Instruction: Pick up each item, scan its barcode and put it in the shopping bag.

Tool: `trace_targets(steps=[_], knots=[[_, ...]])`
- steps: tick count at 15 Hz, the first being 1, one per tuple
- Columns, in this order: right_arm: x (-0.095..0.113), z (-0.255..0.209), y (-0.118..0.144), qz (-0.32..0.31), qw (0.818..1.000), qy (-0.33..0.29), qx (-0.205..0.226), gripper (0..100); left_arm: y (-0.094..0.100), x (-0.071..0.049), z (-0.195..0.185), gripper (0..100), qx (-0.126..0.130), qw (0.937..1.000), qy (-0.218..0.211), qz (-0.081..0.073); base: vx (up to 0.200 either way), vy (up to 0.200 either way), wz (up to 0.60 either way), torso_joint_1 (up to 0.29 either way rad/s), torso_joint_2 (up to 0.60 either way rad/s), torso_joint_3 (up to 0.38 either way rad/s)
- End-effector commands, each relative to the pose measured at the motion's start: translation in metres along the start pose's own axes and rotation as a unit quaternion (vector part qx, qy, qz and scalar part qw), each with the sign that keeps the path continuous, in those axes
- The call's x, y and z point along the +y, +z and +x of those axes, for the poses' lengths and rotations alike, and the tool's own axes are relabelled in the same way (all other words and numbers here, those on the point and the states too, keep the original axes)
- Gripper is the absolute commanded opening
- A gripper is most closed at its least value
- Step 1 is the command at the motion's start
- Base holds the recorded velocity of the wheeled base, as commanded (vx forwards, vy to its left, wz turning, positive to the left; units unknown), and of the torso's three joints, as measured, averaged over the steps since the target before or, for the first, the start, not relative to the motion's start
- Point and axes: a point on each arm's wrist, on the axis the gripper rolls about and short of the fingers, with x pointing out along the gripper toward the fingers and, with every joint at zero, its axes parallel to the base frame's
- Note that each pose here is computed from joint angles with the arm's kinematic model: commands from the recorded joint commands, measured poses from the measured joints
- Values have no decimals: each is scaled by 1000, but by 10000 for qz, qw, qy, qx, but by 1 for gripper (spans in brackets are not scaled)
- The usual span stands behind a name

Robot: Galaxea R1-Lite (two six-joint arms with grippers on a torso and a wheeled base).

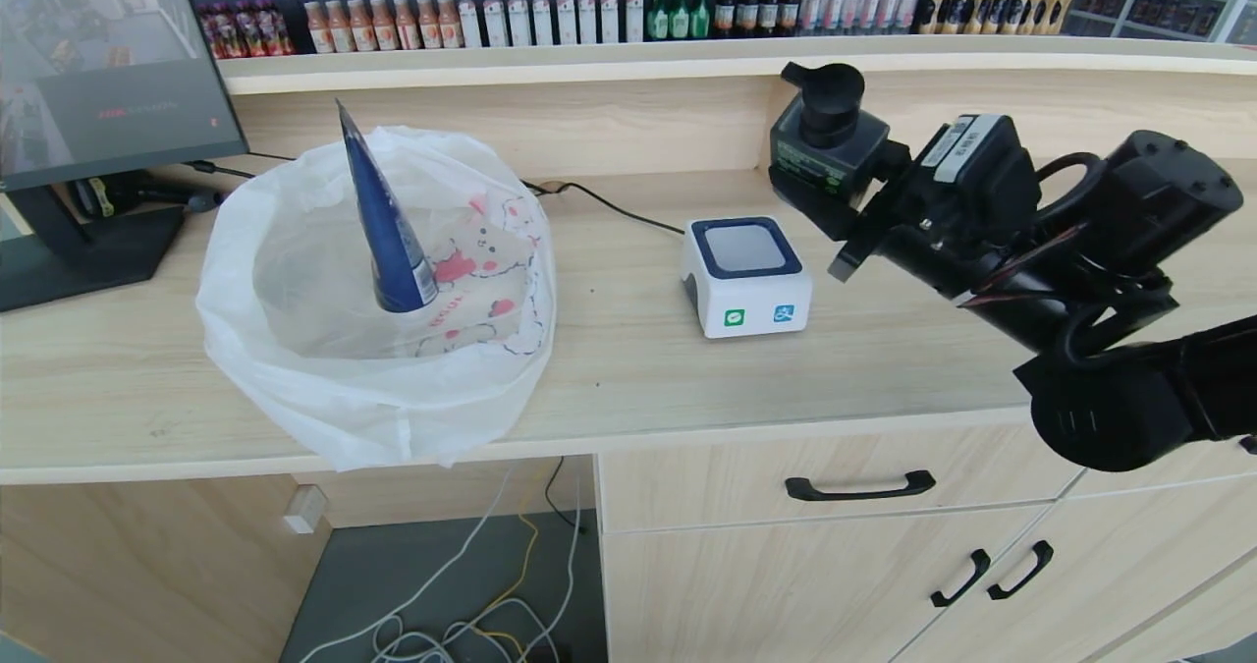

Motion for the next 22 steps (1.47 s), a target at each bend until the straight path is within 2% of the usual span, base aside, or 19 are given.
trace_targets(steps=[1, 3, 5, 6, 10, 11, 13, 14, 15, 17, 20, 22], knots=[[-12, -19, 31, 224, 9995, -222, -54, 0, 0, 0, 0, 100, -3, 10000, 1, 4, 0, 0, 0, 0, 0, 0], [-13, -30, 42, 680, 9967, -437, 49, 0, 0, 0, 0, 100, -3, 10000, 1, -4, 0, 0, 0, 0, 0, 0], [-12, -46, 49, 1381, 9857, -919, 285, 0, 0, 0, 0, 100, -3, 10000, 1, -4, 0, 0, 0, 0, 0, 0], [-11, -54, 49, 1641, 9783, -1222, 333, 0, 0, 0, 0, 100, -3, 10000, -6, -4, 0, 0, 0, 0, 0, 0], [3, -79, 49, 2368, 9565, -1650, 424, 0, 0, 0, 0, 100, -3, 10000, 1, -4, 0, 0, 0, 0, 0, 0], [6, -84, 49, 2475, 9530, -1681, 488, 0, 0, 0, 0, 100, -3, 10000, 1, 4, 0, 0, 0, 0, 0, 0], [24, -112, 43, 2725, 9313, -2124, 1153, 0, 0, 0, 0, 100, -3, 10000, -6, 4, 0, 0, 0, 0, 0, 0], [26, -113, 43, 2746, 9279, -2203, 1223, 0, 0, 0, 0, 100, -3, 10000, 1, 12, 0, 0, 0, 0, 0, 0], [26, -112, 43, 2739, 9282, -2212, 1202, 0, 0, 0, 0, 100, -3, 10000, 1, 12, 0, 0, 0, 0, 0, 0], [26, -106, 36, 2769, 9175, -2523, 1335, 0, 0, 0, 0, 100, -3, 10000, -6, 4, 0, 0, 0, 0, 0, 0], [20, -92, 39, 2800, 9074, -2906, 1173, 0, 0, 0, 0, 100, -3, 10000, 1, -11, 0, 0, 0, 0, 0, 0], [14, -87, 41, 2760, 9080, -2974, 1040, 0, 0, 0, 0, 100, -3, 10000, 1, -11, 0, 0, 0, 0, 0, 0]])
